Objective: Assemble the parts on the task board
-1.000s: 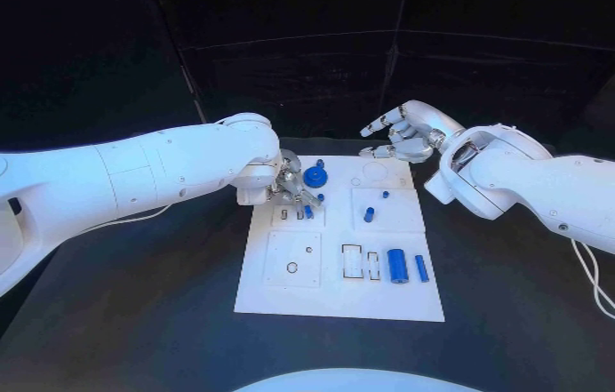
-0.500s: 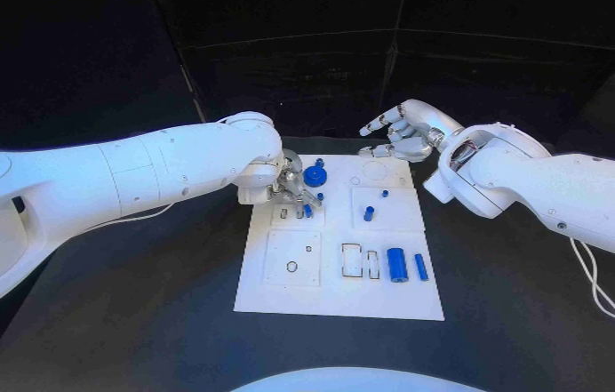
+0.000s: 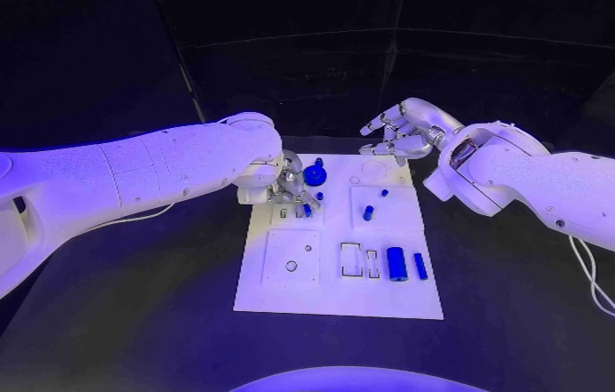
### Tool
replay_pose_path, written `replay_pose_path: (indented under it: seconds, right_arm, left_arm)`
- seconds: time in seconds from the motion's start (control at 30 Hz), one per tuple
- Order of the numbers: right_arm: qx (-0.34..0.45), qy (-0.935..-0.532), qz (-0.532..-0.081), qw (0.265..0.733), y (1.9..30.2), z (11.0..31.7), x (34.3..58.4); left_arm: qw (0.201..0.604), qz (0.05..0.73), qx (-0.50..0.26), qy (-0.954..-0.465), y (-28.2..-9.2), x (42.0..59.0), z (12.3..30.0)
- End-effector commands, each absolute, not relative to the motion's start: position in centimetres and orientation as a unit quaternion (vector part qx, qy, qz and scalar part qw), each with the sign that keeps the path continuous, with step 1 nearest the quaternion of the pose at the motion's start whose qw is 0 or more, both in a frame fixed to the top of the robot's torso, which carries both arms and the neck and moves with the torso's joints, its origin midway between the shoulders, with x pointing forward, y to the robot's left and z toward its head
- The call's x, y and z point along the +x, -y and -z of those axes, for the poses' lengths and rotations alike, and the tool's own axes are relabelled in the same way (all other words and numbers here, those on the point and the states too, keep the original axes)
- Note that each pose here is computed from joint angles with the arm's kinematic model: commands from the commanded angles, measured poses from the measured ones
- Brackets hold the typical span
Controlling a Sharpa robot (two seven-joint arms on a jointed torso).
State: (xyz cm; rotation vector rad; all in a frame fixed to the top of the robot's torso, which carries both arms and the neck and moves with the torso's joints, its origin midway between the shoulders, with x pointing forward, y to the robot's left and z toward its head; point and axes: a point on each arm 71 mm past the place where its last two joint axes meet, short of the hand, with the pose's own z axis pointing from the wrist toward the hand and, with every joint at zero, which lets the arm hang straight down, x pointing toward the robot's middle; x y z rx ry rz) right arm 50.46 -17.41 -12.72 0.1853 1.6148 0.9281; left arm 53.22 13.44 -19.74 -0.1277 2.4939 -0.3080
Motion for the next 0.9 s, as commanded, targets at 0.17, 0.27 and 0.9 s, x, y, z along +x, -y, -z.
replay_pose_path:
  seconds: [0.17,0.27,0.9]
  right_arm:
    - [0.088,-0.679,-0.413,0.601,17.40,12.34,50.55]
    - [0.089,-0.678,-0.414,0.601,17.40,12.32,50.56]
    - [0.088,-0.678,-0.416,0.600,17.43,12.31,50.51]
  left_arm:
    - [0.306,0.111,-0.044,-0.944,-13.43,53.23,19.76]
    - [0.307,0.111,-0.045,-0.944,-13.40,53.26,19.75]
    - [0.314,0.117,-0.049,-0.941,-13.10,53.21,19.73]
